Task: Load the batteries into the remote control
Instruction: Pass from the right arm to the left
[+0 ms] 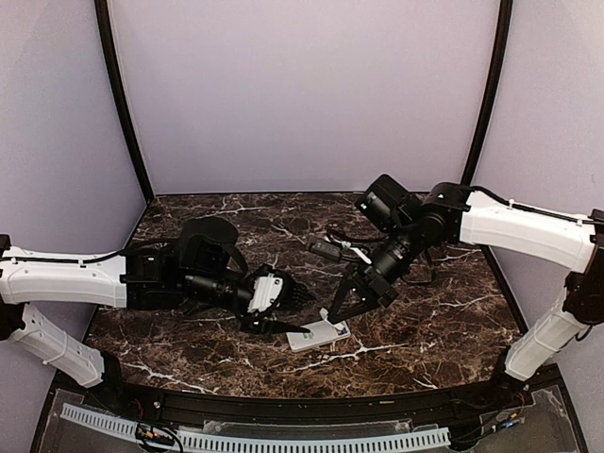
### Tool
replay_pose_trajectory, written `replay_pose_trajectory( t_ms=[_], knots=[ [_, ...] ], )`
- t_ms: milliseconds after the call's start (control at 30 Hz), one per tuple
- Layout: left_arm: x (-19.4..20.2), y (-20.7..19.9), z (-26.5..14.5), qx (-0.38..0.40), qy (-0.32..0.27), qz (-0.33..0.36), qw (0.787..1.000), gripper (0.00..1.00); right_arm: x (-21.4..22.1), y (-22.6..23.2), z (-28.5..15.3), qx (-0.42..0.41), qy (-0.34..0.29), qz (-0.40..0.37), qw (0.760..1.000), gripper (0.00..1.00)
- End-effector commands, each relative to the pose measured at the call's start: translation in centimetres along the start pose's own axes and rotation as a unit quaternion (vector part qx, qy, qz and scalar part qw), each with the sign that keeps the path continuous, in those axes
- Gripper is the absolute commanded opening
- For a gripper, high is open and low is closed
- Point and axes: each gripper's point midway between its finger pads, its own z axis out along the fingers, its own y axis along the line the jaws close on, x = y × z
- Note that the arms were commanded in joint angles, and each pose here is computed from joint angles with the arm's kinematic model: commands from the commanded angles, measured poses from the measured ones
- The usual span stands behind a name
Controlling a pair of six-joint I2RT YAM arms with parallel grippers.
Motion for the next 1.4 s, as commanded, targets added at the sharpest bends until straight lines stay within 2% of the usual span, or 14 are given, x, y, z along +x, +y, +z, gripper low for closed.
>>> replay_pose_trajectory(
  t_ms=[0,67,133,233,567,800,1033,1200,1267,1367],
  knots=[
    [-0.6,-0.6,0.5,0.015,-0.014,0.007,1.000,0.50,-1.3,1.5,-0.5,-0.020,-0.014,-0.025,0.999,0.00],
    [-1.0,-0.3,0.8,0.008,-0.022,0.011,1.000,0.44,-1.6,1.5,-0.6,-0.019,-0.016,-0.028,0.999,0.00],
    [-1.0,-0.1,1.2,0.004,-0.020,0.009,1.000,0.33,-1.7,1.3,-0.5,-0.017,-0.014,-0.029,0.999,0.00],
    [-0.6,0.4,1.9,-0.004,-0.008,0.002,1.000,0.31,-1.6,1.0,-0.3,-0.016,-0.008,-0.024,1.000,0.00],
    [-0.8,1.4,2.2,-0.031,-0.012,0.005,0.999,0.31,-1.2,0.9,-0.2,-0.013,-0.003,-0.021,1.000,0.00],
    [-1.6,1.0,2.2,-0.015,-0.030,0.001,0.999,0.21,-1.4,0.7,0.0,-0.013,-0.004,-0.023,1.000,0.00],
    [-1.8,1.1,2.1,-0.009,-0.025,-0.005,1.000,0.00,-1.3,0.3,0.0,-0.006,-0.002,-0.017,1.000,0.00],
    [-2.0,1.2,2.1,-0.018,-0.035,-0.025,0.999,0.00,-1.7,0.4,-0.5,0.010,-0.011,-0.025,1.000,0.00],
    [-2.1,1.5,2.0,-0.026,-0.042,-0.041,0.998,0.00,-2.6,0.0,-1.2,0.040,-0.026,-0.037,0.998,0.17],
    [-2.5,1.9,1.7,-0.038,-0.055,-0.072,0.995,0.00,-4.7,-0.2,-3.5,0.086,-0.077,-0.065,0.991,0.30]
  ],
)
